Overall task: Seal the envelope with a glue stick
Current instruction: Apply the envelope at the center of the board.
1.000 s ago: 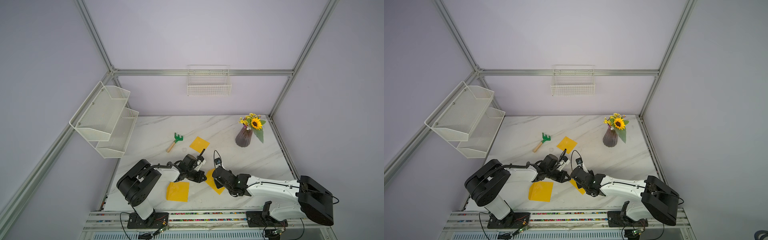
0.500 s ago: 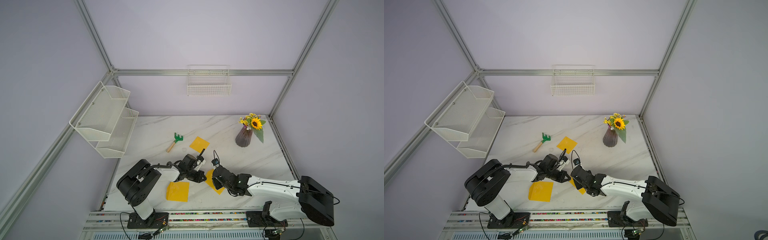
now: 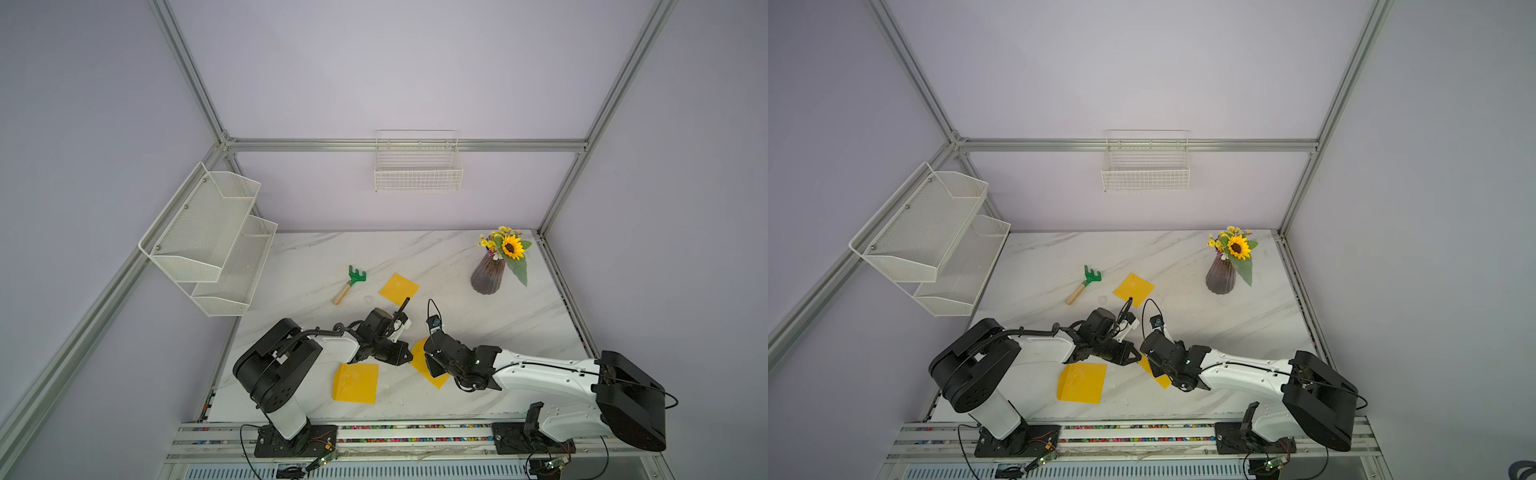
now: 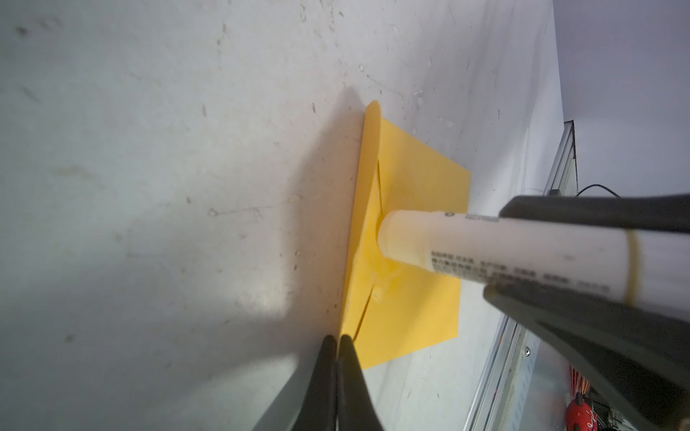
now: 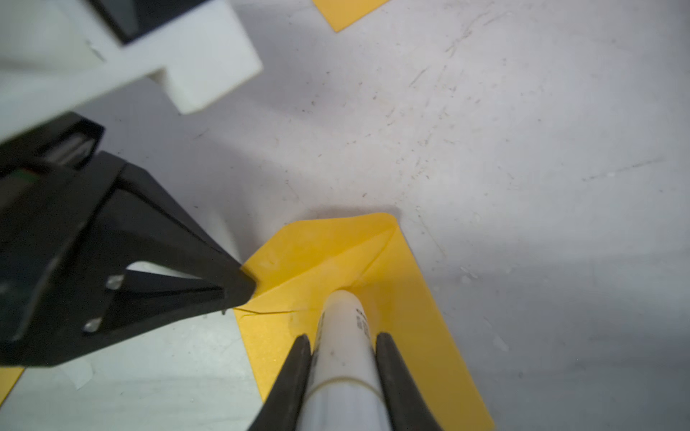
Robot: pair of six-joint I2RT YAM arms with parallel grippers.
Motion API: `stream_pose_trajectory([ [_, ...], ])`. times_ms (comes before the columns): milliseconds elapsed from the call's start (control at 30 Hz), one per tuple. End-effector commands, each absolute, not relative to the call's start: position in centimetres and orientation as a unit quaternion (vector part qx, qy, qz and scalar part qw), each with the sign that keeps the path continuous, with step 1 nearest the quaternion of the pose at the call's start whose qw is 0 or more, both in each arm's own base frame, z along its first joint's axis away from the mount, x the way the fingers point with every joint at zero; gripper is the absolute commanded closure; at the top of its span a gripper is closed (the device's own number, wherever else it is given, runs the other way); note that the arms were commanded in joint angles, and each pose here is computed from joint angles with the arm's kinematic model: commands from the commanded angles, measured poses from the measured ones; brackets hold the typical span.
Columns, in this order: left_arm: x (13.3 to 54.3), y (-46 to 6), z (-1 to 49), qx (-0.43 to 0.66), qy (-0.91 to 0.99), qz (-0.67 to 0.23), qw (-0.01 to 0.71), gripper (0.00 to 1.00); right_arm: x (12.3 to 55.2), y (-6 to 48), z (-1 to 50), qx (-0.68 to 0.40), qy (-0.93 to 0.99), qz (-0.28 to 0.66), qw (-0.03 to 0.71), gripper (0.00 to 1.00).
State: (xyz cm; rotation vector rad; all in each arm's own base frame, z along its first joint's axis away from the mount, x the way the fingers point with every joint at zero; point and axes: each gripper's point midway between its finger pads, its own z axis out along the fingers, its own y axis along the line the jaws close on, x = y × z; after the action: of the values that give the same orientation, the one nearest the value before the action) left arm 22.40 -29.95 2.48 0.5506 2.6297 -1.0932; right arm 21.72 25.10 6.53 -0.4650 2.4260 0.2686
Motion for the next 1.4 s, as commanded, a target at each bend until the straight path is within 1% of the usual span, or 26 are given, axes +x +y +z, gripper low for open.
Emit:
stream_pose_trajectory([
  [0, 23.0, -30.1, 2.8, 0.195, 0.900, -0.370, 0.126, 1.00, 19.4, 25.8, 4.0, -0.219, 0.929, 0.128, 0.270, 1.00],
  [167, 22.9, -29.8, 2.9, 0.196, 0.901, -0.365, 0.130, 1.00, 20.9, 19.2, 4.1, -0.118, 0.950, -0.027, 0.290, 1.00],
  [233, 22.9, -29.6, 2.9, 0.194, 0.901, -0.364, 0.133, 1.00, 21.2, 18.4, 4.5, -0.109, 0.947, -0.047, 0.299, 1.00],
  [300, 22.8, -29.6, 3.0, 0.196, 0.900, -0.365, 0.132, 1.00, 21.1, 17.9, 4.3, -0.099, 0.949, -0.062, 0.293, 1.00],
  [367, 22.8, -29.5, 2.8, 0.193, 0.902, -0.364, 0.131, 1.00, 21.1, 18.5, 4.0, -0.108, 0.951, -0.055, 0.286, 1.00],
  [433, 22.9, -29.7, 3.0, 0.189, 0.900, -0.370, 0.135, 1.00, 20.7, 20.1, 3.6, -0.134, 0.953, -0.021, 0.272, 1.00],
  [567, 23.0, -29.9, 3.0, 0.188, 0.900, -0.371, 0.133, 1.00, 18.9, 25.5, 3.4, -0.216, 0.938, 0.118, 0.243, 1.00],
  [633, 23.2, -30.0, 3.1, 0.189, 0.899, -0.372, 0.136, 1.00, 18.5, 26.3, 3.7, -0.221, 0.935, 0.142, 0.238, 1.00],
  [733, 23.1, -29.9, 3.1, 0.191, 0.900, -0.369, 0.132, 1.00, 18.6, 25.6, 3.5, -0.198, 0.942, 0.129, 0.238, 1.00],
  [900, 23.0, -29.9, 3.2, 0.192, 0.899, -0.371, 0.135, 1.00, 19.4, 19.1, 3.4, -0.108, 0.964, -0.022, 0.241, 1.00],
  [1000, 23.0, -29.6, 3.2, 0.189, 0.900, -0.366, 0.138, 1.00, 19.4, 17.3, 3.8, -0.074, 0.965, -0.052, 0.247, 1.00],
  [1100, 23.1, -29.8, 3.5, 0.192, 0.899, -0.369, 0.137, 1.00, 19.2, 18.5, 3.5, -0.087, 0.966, -0.020, 0.242, 1.00],
  [1200, 23.2, -30.0, 3.5, 0.191, 0.898, -0.372, 0.139, 1.00, 18.5, 23.1, 2.8, -0.156, 0.961, 0.070, 0.215, 1.00],
  [1267, 23.2, -30.1, 3.6, 0.191, 0.897, -0.374, 0.137, 1.00, 17.3, 25.9, 2.2, -0.206, 0.953, 0.127, 0.183, 1.00],
  [1367, 23.3, -30.0, 3.5, 0.190, 0.899, -0.370, 0.139, 1.00, 17.0, 26.8, 2.1, -0.221, 0.951, 0.138, 0.167, 1.00],
])
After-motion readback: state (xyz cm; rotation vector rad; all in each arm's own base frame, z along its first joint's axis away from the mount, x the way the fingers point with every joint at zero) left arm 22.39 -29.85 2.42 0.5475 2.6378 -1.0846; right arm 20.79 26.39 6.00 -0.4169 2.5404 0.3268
